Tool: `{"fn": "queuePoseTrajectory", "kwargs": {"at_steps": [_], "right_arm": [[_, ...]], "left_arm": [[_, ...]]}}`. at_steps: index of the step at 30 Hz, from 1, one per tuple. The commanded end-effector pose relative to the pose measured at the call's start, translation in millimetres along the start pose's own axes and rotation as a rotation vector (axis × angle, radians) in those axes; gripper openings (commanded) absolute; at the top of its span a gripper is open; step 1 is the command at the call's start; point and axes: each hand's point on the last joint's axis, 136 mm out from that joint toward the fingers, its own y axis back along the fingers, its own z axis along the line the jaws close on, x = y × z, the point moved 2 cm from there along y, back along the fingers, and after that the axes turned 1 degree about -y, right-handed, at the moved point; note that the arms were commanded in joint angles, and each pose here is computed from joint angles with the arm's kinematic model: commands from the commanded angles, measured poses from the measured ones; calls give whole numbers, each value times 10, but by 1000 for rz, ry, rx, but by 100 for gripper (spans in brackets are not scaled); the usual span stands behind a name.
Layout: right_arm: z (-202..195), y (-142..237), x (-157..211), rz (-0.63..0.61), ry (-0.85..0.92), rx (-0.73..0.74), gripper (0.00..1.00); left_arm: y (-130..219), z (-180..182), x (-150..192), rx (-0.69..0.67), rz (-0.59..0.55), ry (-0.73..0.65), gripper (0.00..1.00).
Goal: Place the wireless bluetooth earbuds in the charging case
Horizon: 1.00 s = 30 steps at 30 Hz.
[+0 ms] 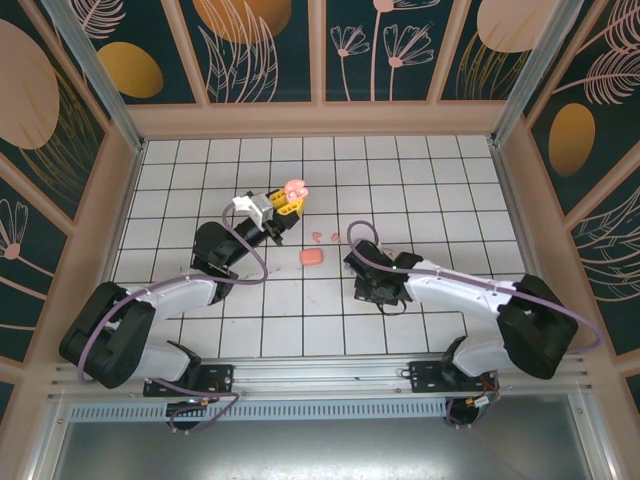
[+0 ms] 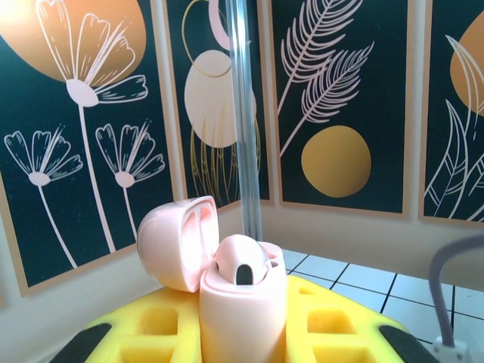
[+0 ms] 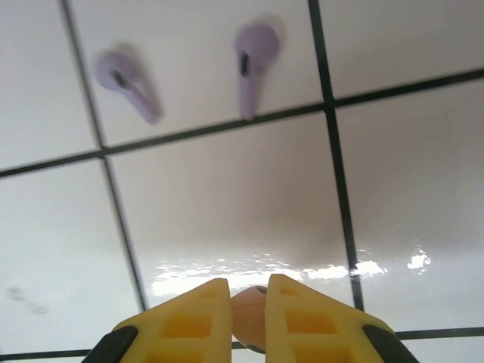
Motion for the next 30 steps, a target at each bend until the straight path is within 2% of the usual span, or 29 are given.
{"fn": "queuePoseTrajectory", "kwargs": {"at_steps": [1, 10, 21, 30], "right_arm": [[271, 298, -353, -136, -31, -135, 14], [691, 948, -948, -325, -47, -380, 13], [1110, 1922, -1673, -557, 0, -628, 13], [1455, 2483, -1994, -659, 49, -805, 13]], "left_arm": [[-61, -20, -222, 19, -47, -49, 0], [-140, 9, -249, 21, -28, -71, 0], [-172, 21, -232, 23, -26, -87, 0], [-270, 4, -230, 64, -35, -109, 0]]}}
